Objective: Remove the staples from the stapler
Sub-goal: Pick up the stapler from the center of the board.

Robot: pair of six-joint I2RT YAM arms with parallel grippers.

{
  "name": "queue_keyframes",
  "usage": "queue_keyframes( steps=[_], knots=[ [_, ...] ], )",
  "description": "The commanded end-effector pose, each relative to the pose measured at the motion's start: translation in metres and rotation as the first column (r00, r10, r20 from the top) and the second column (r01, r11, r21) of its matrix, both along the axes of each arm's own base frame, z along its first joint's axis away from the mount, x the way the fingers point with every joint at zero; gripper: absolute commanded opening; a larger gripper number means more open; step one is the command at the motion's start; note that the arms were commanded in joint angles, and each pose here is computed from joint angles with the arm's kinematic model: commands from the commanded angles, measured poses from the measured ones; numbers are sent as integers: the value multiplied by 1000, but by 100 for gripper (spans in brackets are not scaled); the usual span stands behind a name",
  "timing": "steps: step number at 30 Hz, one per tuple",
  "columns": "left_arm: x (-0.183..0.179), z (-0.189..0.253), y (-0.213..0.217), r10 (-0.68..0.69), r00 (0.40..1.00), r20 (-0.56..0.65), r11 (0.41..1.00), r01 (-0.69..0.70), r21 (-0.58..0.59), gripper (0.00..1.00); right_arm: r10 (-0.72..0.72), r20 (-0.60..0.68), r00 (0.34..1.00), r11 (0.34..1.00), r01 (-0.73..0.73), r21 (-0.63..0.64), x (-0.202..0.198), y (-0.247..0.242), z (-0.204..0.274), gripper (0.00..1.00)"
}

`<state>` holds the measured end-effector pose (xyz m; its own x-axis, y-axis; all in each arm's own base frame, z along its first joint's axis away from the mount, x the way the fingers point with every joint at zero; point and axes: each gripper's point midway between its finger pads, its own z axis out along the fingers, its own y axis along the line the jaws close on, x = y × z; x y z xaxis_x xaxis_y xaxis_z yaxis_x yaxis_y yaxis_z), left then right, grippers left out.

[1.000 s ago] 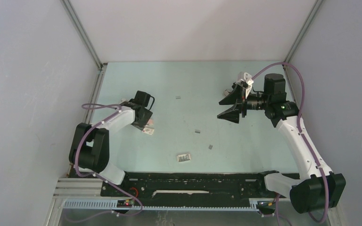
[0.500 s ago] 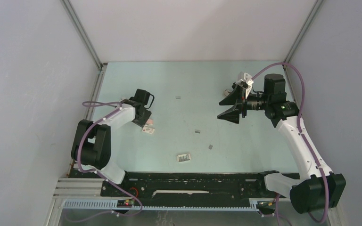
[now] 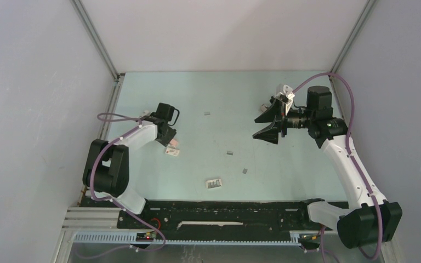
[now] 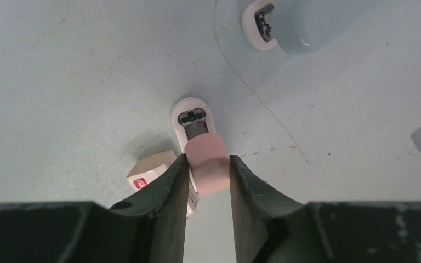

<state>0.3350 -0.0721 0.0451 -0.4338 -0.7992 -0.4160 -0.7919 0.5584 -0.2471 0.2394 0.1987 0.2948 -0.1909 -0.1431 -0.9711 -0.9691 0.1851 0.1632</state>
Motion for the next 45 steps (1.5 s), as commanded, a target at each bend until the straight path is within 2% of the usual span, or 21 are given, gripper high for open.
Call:
queue_keyframes(
  steps=[1,10,15,26,32,37,45],
  knots=[
    [18,16,-5,-109,993,42,994,108,18,34,27,40,999,1000,-28,9,-7,3,7,79],
    [15,8,-4,-244,970,-2,967,244,71,34,30,38,999,1000,-30,6,-7,4,5,78],
    [12,0,-2,-322,944,-66,940,328,99,37,34,38,999,999,-35,3,-7,5,4,78],
    [10,2,2,-407,905,-121,897,421,136,60,37,35,999,999,-37,-1,-7,6,2,79],
    [6,4,8,-386,911,-145,900,406,158,67,38,35,999,999,-38,-2,-8,7,2,78],
    [12,9,8,-380,916,-130,901,398,171,68,40,36,999,999,-40,-2,-8,7,2,79],
    [26,11,-6,-462,880,-111,869,474,143,61,43,37,998,999,-43,-1,-9,7,2,79]
  ],
)
